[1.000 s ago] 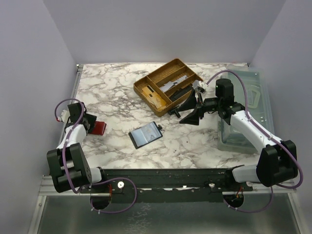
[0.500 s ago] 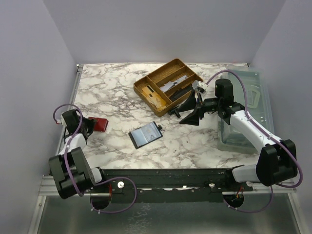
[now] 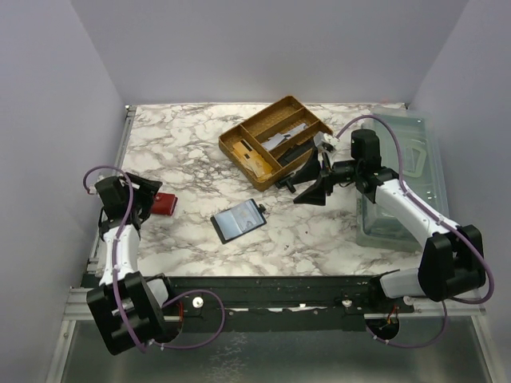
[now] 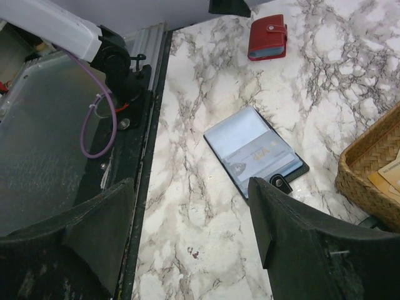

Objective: Take the credit cards out of the card holder
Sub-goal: Open the card holder at the center of the board.

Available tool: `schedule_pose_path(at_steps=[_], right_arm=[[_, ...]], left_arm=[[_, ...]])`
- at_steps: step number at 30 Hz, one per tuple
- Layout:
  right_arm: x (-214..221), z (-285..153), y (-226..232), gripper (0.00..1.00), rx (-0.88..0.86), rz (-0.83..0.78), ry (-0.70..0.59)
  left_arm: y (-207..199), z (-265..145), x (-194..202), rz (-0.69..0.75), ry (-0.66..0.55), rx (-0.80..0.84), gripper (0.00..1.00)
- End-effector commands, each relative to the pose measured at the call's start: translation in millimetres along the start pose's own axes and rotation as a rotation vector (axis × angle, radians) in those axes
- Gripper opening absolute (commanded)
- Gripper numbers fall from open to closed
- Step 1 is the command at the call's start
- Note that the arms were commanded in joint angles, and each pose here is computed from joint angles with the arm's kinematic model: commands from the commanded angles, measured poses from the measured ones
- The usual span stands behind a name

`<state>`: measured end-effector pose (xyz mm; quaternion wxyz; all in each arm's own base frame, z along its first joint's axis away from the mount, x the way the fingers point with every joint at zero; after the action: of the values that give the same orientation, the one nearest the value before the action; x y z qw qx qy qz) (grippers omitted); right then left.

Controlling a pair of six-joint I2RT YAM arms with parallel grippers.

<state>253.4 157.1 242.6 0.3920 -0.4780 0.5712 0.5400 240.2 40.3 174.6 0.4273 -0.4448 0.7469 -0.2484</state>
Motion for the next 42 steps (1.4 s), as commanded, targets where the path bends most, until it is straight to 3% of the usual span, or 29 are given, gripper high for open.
schedule_pose_path(at_steps=[1,14,20,27,30,36,42], right_arm=[[5,0,-3,0.79,-0.022,0.039,0.001],[8,1,-6,0.79,-0.022,0.059,0.009],[8,1,-5,0.79,-0.023,0.055,0.008],[5,0,-4,0.79,-0.023,0.047,0.007],[5,0,-4,0.79,-0.024,0.045,0.006],[6,0,-4,0.79,-0.018,0.042,0.009],[9,1,-5,0.79,-0.035,0.060,0.008]], left_arm=[[30,-1,8,-0.188,-0.037,-0.299,0.84],[60,17,28,-0.335,-0.074,-0.174,0.87],[70,36,32,-0.319,-0.014,-0.148,0.76],[81,41,33,-0.314,-0.035,-0.153,0.34],[74,38,28,-0.273,-0.043,-0.092,0.03],[42,19,14,-0.142,-0.047,0.046,0.00],[-4,-16,16,-0.052,0.084,0.274,0.00]])
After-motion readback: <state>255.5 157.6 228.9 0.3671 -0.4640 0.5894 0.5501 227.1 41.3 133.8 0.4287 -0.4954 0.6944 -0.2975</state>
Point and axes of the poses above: each gripper's point midway between its finger pads, its own z axis out along the fingers, its own y axis along the line the jaws close on, x = y × z, the point moved 9 cm from there along -z, back along the fingers, and after that the axes turned 1 degree about -z, right-handed, at the moved point
